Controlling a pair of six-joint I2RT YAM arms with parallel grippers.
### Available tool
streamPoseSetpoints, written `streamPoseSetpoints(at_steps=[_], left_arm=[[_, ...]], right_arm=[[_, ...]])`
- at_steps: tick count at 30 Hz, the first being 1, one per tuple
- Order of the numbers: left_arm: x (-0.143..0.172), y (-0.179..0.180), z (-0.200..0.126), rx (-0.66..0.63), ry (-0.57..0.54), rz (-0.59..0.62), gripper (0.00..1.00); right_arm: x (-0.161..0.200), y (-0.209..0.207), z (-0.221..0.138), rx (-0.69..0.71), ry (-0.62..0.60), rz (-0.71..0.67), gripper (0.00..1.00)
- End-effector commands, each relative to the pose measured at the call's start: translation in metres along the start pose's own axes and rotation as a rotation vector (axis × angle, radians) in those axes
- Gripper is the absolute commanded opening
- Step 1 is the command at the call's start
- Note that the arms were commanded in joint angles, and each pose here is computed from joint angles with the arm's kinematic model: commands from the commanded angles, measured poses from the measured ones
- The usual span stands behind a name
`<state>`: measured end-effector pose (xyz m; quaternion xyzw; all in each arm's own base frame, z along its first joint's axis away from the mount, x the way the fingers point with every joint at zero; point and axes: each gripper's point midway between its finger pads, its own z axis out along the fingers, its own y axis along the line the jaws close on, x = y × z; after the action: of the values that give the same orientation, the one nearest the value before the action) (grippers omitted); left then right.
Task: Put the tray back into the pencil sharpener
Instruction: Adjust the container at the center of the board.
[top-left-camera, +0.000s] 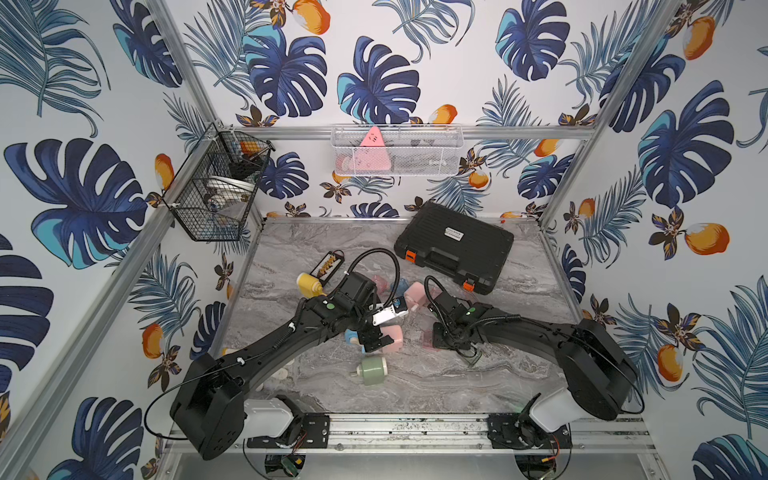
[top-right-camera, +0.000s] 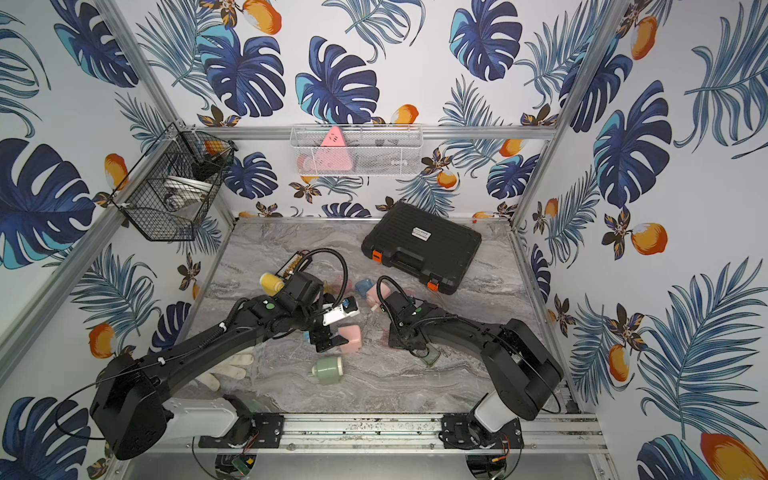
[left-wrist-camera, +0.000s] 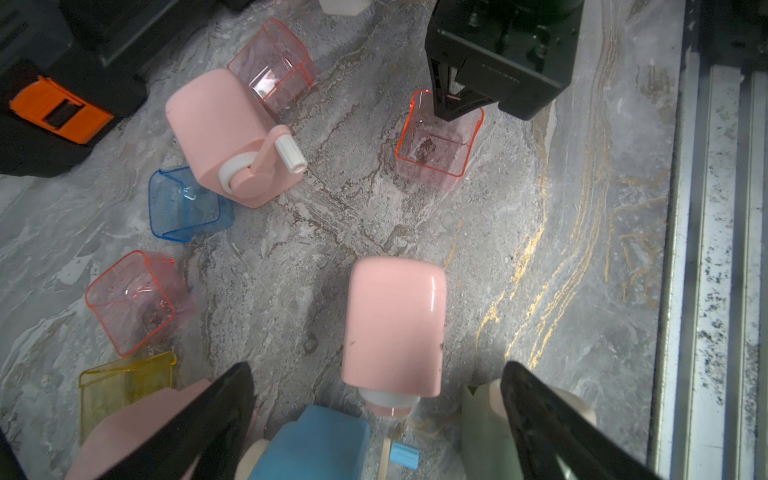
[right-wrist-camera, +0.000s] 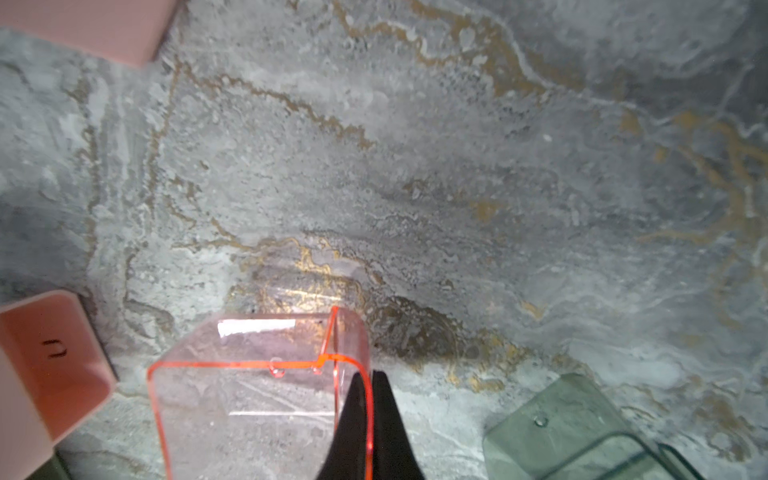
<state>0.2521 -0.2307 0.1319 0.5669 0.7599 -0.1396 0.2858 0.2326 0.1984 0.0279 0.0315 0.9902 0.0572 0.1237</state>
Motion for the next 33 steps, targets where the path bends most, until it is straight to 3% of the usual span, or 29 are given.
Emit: streamPoseSetpoints(at_steps=[1, 12, 21, 33], left_arm=[[0.007, -0.003, 0.005, 0.012, 0.055, 0.038, 0.97], [0.012, 0.000, 0.028, 0.034, 0.119, 0.053, 0.97], [0.024, -0.001, 0.047, 0.054, 0.151, 0.061, 0.96], [0.035, -0.003, 0.059, 0.079, 0.181, 0.089, 0.78]], right_arm=[[0.003, -0.002, 0.002, 0.007, 0.007, 0.016, 0.06], [0.002, 0.004, 0.003, -0.034, -0.005, 0.014, 0.24], [-0.008, 0.006, -0.017, -0.093, -0.089, 0.053, 0.33], [-0.009, 0.001, -0.026, -0.118, -0.131, 0.093, 0.33]])
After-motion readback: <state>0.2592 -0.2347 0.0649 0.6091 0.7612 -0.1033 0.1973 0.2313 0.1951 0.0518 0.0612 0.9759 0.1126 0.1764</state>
